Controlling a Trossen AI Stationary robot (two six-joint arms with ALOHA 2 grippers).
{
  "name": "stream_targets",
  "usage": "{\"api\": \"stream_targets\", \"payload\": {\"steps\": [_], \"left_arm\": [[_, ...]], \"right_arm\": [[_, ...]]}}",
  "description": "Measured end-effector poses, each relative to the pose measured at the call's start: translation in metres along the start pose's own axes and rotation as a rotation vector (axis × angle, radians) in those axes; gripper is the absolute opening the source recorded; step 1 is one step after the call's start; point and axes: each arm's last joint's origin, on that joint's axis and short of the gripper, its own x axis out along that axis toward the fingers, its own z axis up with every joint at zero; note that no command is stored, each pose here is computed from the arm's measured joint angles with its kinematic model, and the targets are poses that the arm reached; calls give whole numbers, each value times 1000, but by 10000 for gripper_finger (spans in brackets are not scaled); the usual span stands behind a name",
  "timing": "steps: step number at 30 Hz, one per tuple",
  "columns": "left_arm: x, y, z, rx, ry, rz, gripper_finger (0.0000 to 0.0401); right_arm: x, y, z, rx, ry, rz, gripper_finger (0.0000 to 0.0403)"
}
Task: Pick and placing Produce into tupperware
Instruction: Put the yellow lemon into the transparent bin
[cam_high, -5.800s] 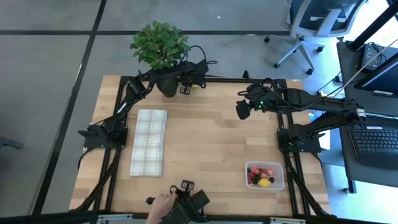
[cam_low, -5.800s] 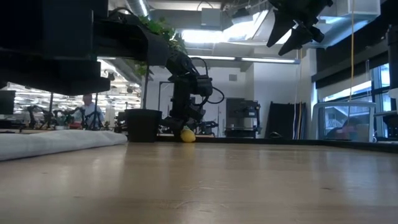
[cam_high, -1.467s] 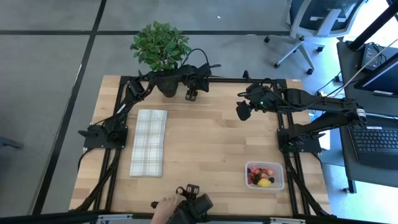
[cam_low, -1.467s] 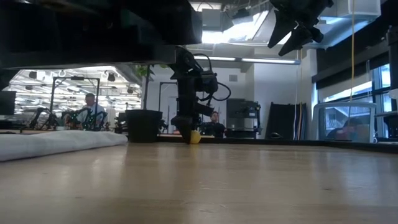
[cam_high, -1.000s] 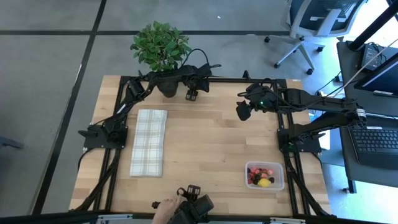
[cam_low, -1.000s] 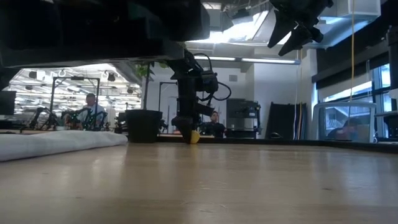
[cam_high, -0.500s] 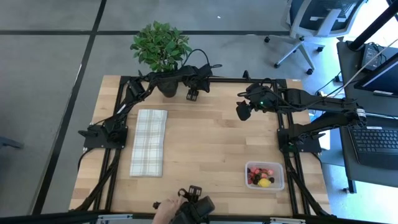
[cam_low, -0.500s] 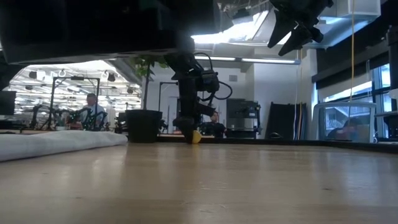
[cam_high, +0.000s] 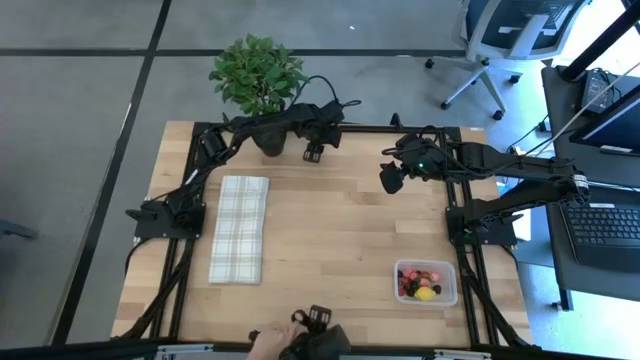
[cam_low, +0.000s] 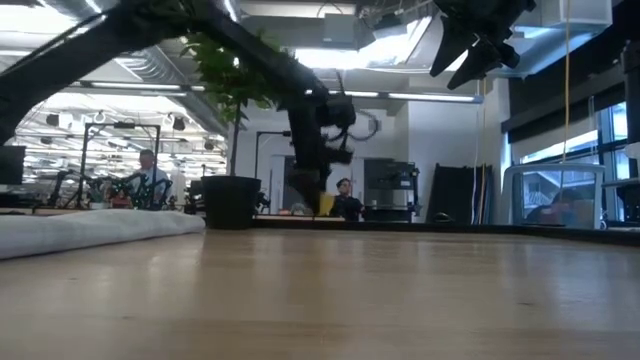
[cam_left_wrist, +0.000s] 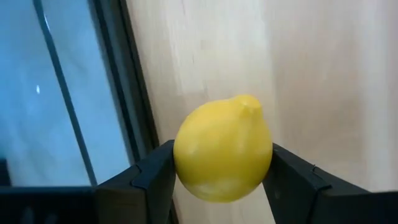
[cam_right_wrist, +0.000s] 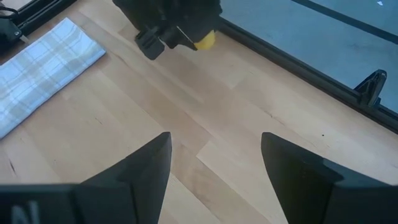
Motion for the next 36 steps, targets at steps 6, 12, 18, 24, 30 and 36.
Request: {"api": "stream_targets", "payload": {"steps": [6,12,18,24,30,36], "left_arm": [[-54,-6,22,24,-175,42,197],[-110,-20,38,28,-331,69,197],[-162,-37,48,55,-454,107,199],[-201,-57,53,70,-537,119,198],[-224,-68,52,70,-551,159,199],[-235,-76,51,67,-553,168,200]], "right_arm": [[0,0,1,25,-7,5,249],[0,1,1,187,3,27,249],[-2,13,11,325,-3,249,249],[-10,28,29,301,-180,423,249],[-16,35,33,284,-246,491,249],[-16,35,34,283,-248,490,249]]}}
